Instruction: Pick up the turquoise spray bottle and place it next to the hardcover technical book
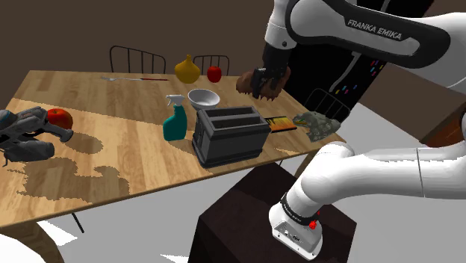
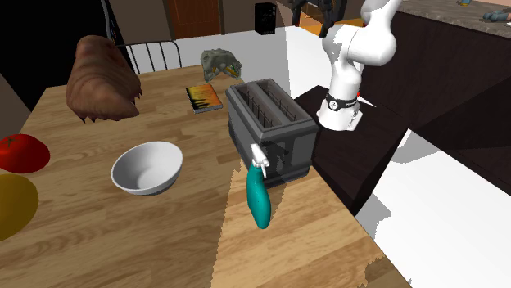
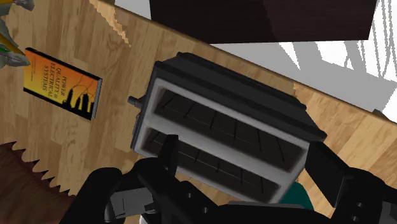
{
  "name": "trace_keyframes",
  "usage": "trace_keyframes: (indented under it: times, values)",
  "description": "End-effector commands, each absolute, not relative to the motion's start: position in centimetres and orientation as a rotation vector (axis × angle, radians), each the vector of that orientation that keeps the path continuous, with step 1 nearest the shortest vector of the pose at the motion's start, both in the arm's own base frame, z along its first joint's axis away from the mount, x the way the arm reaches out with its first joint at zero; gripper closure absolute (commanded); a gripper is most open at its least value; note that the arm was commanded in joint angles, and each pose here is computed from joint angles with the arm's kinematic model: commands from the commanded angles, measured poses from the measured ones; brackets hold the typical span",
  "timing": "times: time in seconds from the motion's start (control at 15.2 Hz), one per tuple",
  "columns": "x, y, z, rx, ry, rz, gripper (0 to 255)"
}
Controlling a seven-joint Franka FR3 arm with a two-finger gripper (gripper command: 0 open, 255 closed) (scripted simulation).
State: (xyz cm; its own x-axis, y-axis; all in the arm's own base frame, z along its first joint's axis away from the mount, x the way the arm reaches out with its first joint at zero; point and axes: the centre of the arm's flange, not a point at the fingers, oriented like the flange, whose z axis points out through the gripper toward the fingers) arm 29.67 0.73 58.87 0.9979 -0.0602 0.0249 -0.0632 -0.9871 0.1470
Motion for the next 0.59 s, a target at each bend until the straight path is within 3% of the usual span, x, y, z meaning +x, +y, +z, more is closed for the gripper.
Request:
trace_keyframes:
  times: [0.0, 0.53]
  values:
    - [29.7, 0.7, 58.9, 2.992, -0.093, 0.031, 0]
    - [41.0, 1.8, 55.2, 2.928, 0.324, -0.140, 0]
